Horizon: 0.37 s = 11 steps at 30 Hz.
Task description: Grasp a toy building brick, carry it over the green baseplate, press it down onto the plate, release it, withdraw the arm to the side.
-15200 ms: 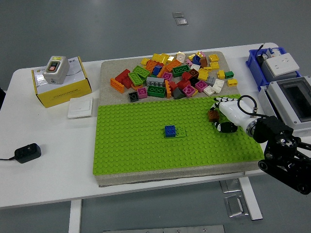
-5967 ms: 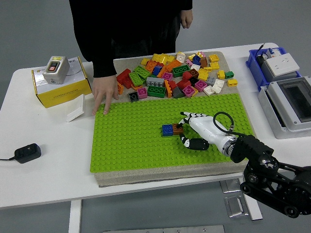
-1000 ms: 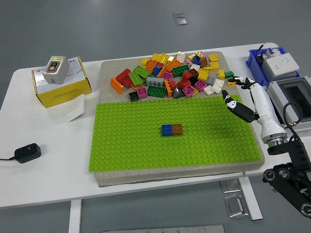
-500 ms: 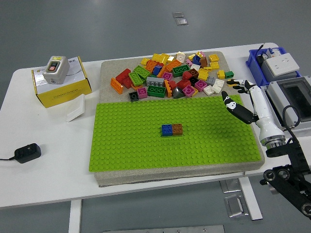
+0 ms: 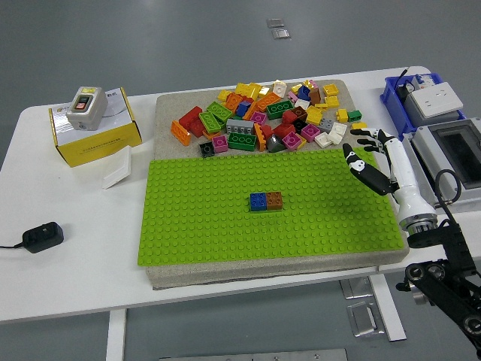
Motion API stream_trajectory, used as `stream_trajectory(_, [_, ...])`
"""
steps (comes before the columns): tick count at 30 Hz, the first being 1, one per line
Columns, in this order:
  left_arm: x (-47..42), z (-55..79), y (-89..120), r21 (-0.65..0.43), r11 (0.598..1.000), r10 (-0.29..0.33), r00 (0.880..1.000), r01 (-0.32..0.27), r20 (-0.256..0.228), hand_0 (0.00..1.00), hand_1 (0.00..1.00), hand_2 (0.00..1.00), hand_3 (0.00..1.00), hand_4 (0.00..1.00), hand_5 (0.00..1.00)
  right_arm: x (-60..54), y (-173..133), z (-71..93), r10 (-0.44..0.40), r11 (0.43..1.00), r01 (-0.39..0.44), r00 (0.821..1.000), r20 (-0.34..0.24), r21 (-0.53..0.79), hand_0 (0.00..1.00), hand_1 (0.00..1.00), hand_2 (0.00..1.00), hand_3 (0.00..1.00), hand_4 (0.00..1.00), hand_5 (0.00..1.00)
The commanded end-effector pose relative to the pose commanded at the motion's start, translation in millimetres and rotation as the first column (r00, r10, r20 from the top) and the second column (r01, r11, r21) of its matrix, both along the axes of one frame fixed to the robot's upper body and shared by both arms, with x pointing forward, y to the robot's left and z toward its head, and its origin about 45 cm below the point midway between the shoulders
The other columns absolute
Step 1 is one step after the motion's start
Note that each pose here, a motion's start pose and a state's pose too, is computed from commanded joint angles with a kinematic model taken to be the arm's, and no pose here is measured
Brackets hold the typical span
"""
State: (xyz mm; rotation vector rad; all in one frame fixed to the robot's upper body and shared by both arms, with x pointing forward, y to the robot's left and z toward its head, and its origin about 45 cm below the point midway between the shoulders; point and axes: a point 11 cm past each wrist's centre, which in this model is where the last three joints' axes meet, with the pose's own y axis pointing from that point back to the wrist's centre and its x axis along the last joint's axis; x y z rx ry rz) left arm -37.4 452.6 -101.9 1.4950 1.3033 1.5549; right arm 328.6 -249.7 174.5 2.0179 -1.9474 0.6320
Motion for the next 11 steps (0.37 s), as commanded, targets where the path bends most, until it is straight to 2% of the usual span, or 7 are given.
stream_trajectory(11, [0.4, 3.8, 9.1, 0.022, 1.0, 0.003, 1.0, -0.003, -0.004, 0.676, 0.678, 0.634, 0.671, 0.38, 0.46, -1.1, 2.5, -2.5, -0.014, 0.999, 0.014, 1.0, -0.01, 0.048, 0.701, 0.686, 0.774, 0.714, 0.66, 0.533])
